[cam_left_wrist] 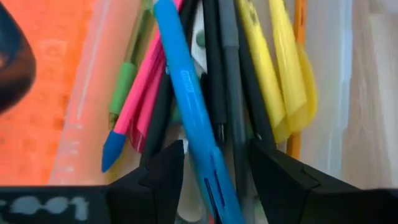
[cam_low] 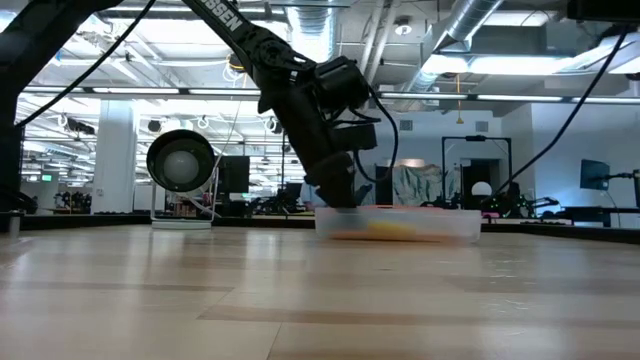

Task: Pick & place school supplies into a supply box
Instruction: Move the supply box to the center of the table

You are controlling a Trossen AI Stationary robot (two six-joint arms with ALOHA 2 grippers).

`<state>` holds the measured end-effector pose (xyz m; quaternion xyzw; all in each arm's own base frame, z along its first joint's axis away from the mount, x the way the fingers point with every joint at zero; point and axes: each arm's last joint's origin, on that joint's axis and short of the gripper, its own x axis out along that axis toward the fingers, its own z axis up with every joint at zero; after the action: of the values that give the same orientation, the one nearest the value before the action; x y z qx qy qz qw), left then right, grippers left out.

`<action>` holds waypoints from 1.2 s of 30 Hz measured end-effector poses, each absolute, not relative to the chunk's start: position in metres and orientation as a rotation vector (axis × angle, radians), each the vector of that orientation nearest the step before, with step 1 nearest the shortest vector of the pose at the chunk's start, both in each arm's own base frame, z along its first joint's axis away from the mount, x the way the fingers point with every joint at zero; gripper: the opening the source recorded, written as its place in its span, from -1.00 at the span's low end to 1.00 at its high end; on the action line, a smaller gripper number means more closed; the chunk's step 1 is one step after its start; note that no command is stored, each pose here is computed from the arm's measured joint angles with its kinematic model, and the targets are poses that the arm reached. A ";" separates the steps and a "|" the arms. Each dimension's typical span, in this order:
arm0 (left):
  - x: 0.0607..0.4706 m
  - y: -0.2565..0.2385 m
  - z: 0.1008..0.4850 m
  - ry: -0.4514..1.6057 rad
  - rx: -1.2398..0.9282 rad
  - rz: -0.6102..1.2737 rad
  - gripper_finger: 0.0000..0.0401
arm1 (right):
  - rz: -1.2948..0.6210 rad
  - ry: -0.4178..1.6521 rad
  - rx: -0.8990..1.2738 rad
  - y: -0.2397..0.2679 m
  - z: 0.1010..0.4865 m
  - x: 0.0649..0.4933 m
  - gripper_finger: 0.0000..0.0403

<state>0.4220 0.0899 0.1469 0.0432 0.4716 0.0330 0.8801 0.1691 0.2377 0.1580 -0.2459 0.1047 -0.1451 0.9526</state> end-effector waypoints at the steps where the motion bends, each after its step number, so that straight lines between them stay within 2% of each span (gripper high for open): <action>1: 0.421 0.089 0.146 0.993 0.089 0.065 -0.14 | -0.295 0.210 -0.501 0.239 0.158 0.168 -0.57; 13: 0.421 0.056 0.144 1.047 0.084 -0.063 -0.14 | -0.374 0.158 -0.524 0.243 0.160 0.156 -0.57; 36: 0.413 -0.064 0.140 1.124 0.147 -0.276 -0.14 | -0.432 0.165 -0.501 0.234 0.158 0.167 -0.57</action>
<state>0.4126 -0.0643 0.1400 0.0695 0.5309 -0.1304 0.8345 0.1668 0.2337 0.1582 -0.2455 0.0808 -0.2117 0.9425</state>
